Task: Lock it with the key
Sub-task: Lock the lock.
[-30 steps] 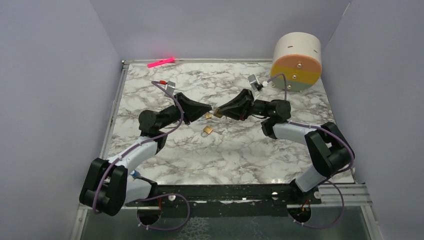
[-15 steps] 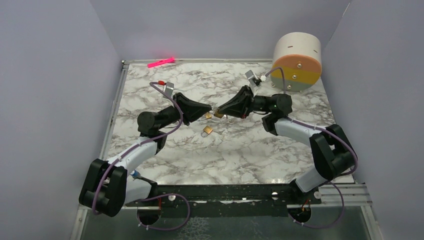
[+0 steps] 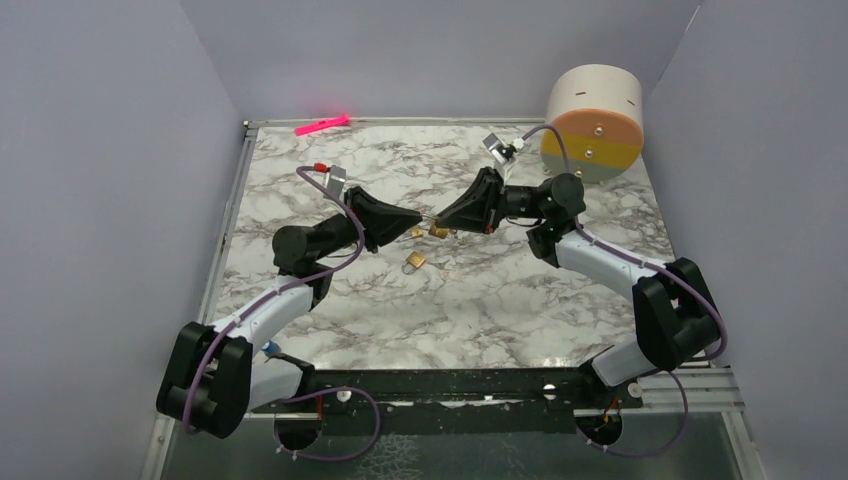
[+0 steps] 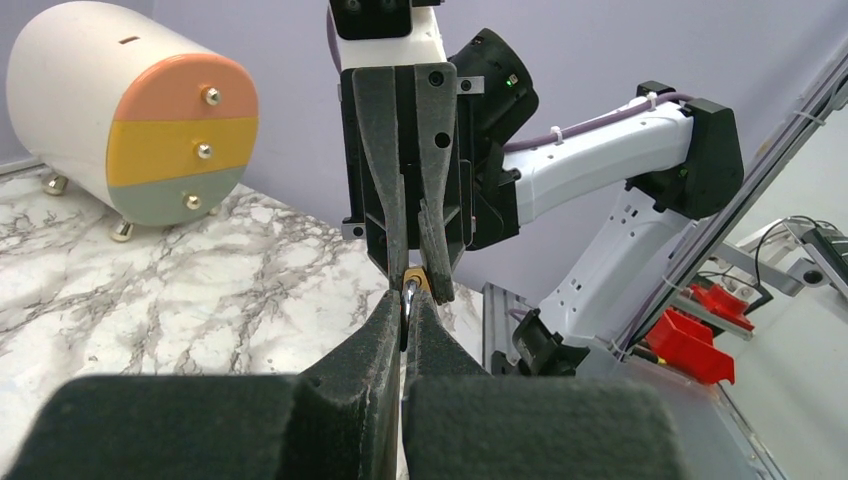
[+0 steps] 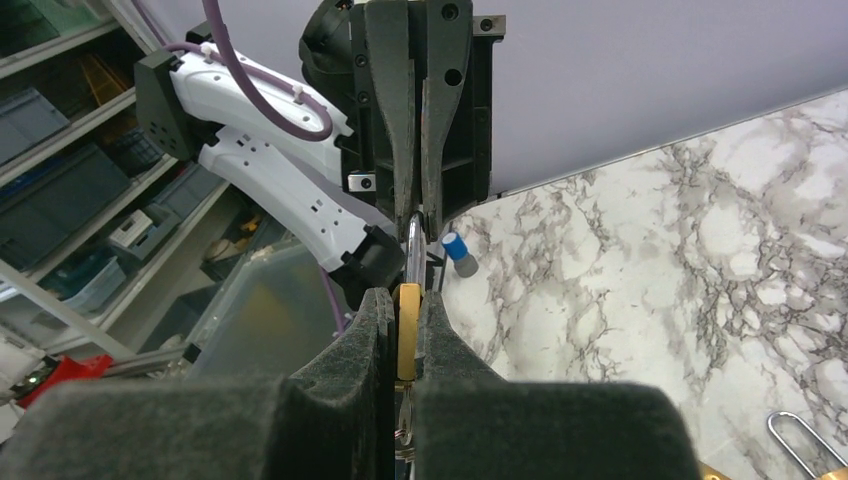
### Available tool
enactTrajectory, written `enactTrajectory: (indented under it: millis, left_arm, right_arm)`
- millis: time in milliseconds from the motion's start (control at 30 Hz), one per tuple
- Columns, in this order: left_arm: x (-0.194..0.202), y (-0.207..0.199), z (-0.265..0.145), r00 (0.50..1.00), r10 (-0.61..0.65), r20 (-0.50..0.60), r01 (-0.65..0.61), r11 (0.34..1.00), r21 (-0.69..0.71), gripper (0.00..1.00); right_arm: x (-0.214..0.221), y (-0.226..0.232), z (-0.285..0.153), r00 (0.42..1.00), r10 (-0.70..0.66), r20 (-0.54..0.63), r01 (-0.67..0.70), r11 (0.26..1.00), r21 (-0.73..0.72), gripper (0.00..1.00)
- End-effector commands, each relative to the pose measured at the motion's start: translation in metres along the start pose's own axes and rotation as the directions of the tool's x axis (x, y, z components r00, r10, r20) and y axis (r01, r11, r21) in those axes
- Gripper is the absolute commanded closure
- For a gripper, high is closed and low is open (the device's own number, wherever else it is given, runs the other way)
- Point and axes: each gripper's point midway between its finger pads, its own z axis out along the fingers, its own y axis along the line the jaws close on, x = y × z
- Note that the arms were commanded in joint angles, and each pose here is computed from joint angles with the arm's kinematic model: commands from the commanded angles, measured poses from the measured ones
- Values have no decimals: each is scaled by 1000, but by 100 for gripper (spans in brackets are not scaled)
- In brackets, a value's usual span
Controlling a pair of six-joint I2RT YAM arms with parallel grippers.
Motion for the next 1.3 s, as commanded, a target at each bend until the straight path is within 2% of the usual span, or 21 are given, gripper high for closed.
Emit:
enactTrajectory:
  millis: [0,400,900,1267]
  left_arm:
    - [3,15,-8,1000,2,0,-2,998,-62,100]
    - [6,19,-8,1000,2,-9,-2,997,-72,100]
    - [10,26,-7,1000,-20,-22,18,996,-82,100]
    - [12,30,-6,999,-28,-26,25,996,-86,100]
  right_arm:
    - [-14,38,3,998,-61,-26,58,992,-116,99]
    - [-19,22,5,999,25,-34,-24,1000,12,99]
    - [-19,24,5,998,50,-37,-49,999,14,99]
    - [-17,9,5,997,75,-13,-74,995,75,99]
